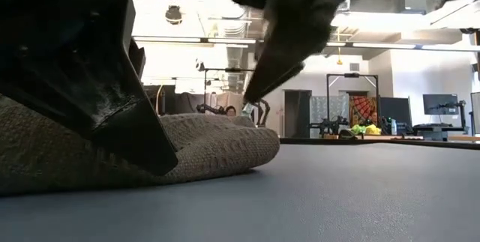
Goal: Roll towel into tight, uniform cylinder
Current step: Roll the gray towel
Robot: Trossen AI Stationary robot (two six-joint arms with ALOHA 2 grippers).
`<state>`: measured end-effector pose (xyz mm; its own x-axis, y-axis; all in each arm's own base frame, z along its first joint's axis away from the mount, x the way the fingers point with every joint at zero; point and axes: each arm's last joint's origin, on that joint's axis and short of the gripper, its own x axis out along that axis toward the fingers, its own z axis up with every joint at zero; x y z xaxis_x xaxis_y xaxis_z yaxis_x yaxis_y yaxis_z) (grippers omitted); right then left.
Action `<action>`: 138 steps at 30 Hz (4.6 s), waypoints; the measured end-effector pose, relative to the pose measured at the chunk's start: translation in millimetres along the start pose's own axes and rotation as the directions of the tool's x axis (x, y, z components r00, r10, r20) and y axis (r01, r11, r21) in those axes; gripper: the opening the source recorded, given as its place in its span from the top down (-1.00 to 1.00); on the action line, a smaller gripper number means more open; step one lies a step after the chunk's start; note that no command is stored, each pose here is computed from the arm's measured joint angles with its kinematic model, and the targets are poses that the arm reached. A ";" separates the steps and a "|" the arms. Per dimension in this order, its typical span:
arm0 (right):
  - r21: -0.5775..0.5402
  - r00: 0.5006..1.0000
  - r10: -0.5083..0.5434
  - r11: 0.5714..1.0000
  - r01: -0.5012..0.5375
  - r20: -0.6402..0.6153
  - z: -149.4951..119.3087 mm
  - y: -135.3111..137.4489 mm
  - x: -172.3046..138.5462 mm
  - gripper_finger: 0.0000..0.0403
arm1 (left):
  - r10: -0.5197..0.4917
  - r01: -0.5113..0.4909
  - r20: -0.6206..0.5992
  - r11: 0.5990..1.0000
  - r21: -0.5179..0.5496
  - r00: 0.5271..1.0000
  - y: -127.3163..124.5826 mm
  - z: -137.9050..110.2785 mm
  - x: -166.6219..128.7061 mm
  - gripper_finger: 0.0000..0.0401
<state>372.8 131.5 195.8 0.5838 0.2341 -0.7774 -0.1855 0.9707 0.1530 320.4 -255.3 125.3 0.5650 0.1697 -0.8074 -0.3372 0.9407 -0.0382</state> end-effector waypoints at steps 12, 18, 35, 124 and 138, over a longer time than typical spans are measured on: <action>-0.542 0.954 -0.245 0.785 0.299 0.172 -43.3 66.3 25.3 0.08 | -0.007 0.007 -0.003 1.000 -0.014 1.000 -0.4 0.5 0.0 0.09; -0.570 0.936 -0.304 0.744 0.349 0.177 -47.8 60.2 42.1 0.08 | -0.045 0.045 0.001 0.999 -0.022 0.999 -3.5 2.0 0.3 0.09; -0.627 0.959 -0.260 0.731 0.270 0.109 -57.8 34.4 81.4 0.56 | -0.108 0.107 0.160 0.994 0.015 0.981 -2.5 30.0 -53.9 0.09; 0.390 0.938 0.334 0.854 -0.344 0.096 -2.9 -44.2 89.2 0.90 | 0.128 -0.125 -0.042 0.991 0.055 0.991 93.5 18.8 -15.3 0.12; 0.416 0.947 0.313 0.853 -0.316 0.076 -5.6 -51.1 90.1 0.90 | -0.061 0.062 -0.007 0.988 0.144 0.998 54.3 47.8 -50.3 0.27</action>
<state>430.5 102.7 114.6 0.5544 0.5299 -0.6418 -0.0134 0.7767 0.6297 309.7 -198.7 192.0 0.5792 0.1098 -0.8077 -0.1896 0.9819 -0.0025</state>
